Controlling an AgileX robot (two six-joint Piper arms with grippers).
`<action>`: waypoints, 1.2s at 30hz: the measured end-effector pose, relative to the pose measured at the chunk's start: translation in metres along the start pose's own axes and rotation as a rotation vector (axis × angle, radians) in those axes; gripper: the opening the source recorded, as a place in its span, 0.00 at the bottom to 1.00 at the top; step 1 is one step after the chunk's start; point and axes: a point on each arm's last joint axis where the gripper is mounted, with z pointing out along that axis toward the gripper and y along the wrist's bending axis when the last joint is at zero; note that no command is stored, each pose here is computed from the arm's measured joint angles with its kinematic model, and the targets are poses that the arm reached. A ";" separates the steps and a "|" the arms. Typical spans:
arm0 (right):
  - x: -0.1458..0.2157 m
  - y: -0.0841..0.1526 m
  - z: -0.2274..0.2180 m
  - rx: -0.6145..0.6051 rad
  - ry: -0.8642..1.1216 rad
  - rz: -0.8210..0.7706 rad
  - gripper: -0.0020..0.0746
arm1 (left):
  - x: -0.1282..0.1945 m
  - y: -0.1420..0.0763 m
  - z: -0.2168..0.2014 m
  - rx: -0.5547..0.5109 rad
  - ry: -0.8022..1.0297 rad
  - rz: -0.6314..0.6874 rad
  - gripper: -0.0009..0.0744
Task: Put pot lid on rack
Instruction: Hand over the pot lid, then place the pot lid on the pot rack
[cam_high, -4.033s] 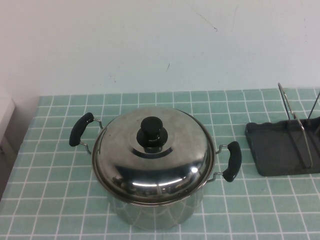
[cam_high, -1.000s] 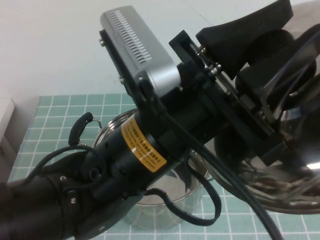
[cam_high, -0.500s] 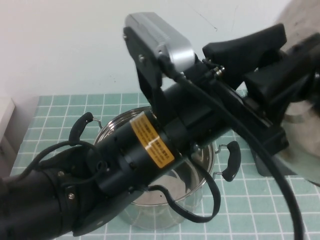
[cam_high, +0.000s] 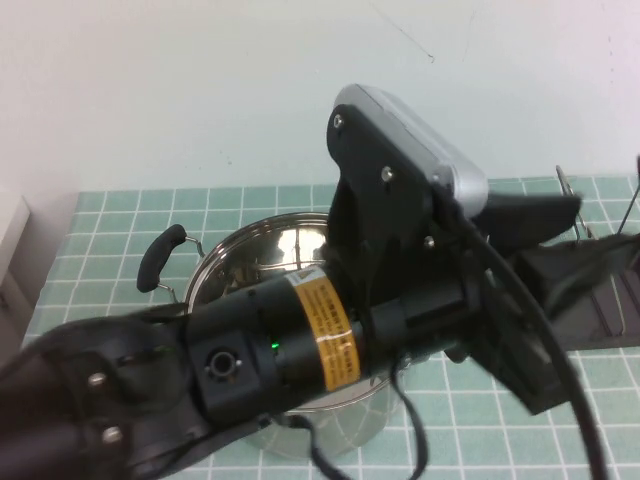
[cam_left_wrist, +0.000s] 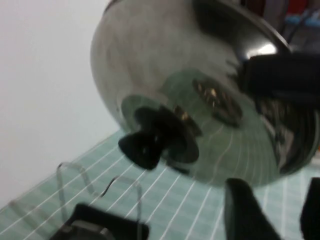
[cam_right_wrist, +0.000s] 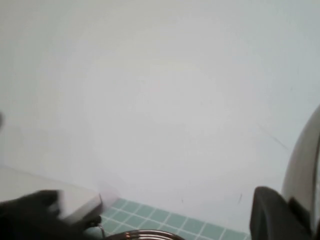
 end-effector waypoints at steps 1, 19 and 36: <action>-0.001 -0.005 0.008 0.002 0.020 0.000 0.06 | 0.000 0.001 -0.003 -0.029 0.037 0.023 0.35; 0.036 -0.097 0.124 -0.050 0.291 0.170 0.06 | 0.020 0.018 -0.068 -0.405 0.364 0.047 0.01; 0.067 -0.129 0.129 -0.026 0.358 0.286 0.06 | 0.042 0.012 -0.071 -0.324 0.324 -0.117 0.01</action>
